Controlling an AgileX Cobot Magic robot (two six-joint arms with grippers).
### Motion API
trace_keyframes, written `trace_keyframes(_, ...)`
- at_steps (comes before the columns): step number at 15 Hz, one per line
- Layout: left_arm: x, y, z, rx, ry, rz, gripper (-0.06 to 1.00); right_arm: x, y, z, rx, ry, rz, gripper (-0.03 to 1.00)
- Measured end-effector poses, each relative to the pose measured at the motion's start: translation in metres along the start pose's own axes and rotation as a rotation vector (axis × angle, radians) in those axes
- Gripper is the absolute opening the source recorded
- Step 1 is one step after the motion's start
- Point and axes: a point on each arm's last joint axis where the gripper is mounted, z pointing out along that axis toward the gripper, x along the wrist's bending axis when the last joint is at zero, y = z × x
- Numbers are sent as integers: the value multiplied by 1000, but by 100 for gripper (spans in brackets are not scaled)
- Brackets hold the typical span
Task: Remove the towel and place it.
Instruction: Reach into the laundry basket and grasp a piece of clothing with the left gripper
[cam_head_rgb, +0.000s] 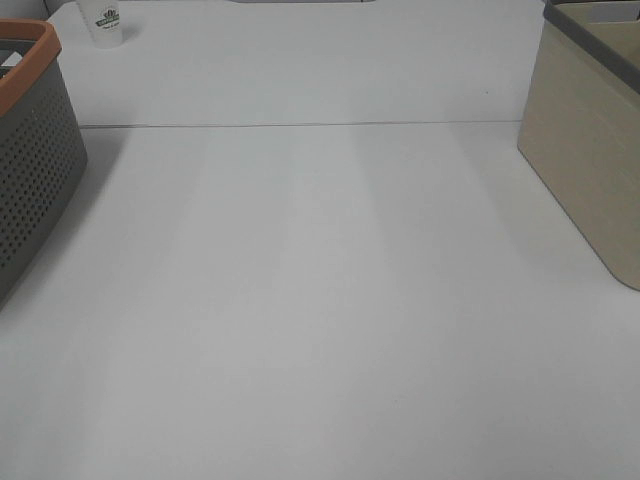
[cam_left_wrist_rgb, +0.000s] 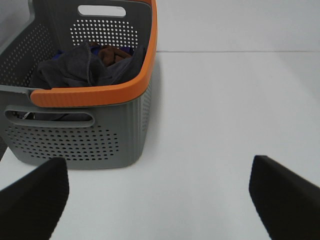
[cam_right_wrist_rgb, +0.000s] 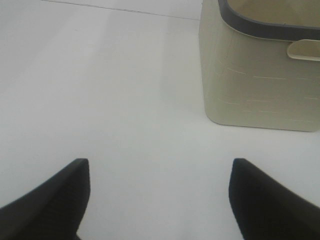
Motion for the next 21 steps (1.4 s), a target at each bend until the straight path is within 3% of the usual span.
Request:
trace_keyframes(3, 1, 9, 12, 37, 6, -40, 91, 0, 0, 0, 0, 0, 0, 75)
trace_keyframes(8, 7, 58, 49, 110, 48, -36, 90, 0, 0, 0, 0, 0, 0, 75)
trace_keyframes(17, 34, 151, 155, 223, 309, -205, 89, 0, 0, 0, 0, 0, 0, 75)
trace_keyframes(21, 41, 181, 218, 245, 369, -332, 87, 0, 0, 0, 0, 0, 0, 75)
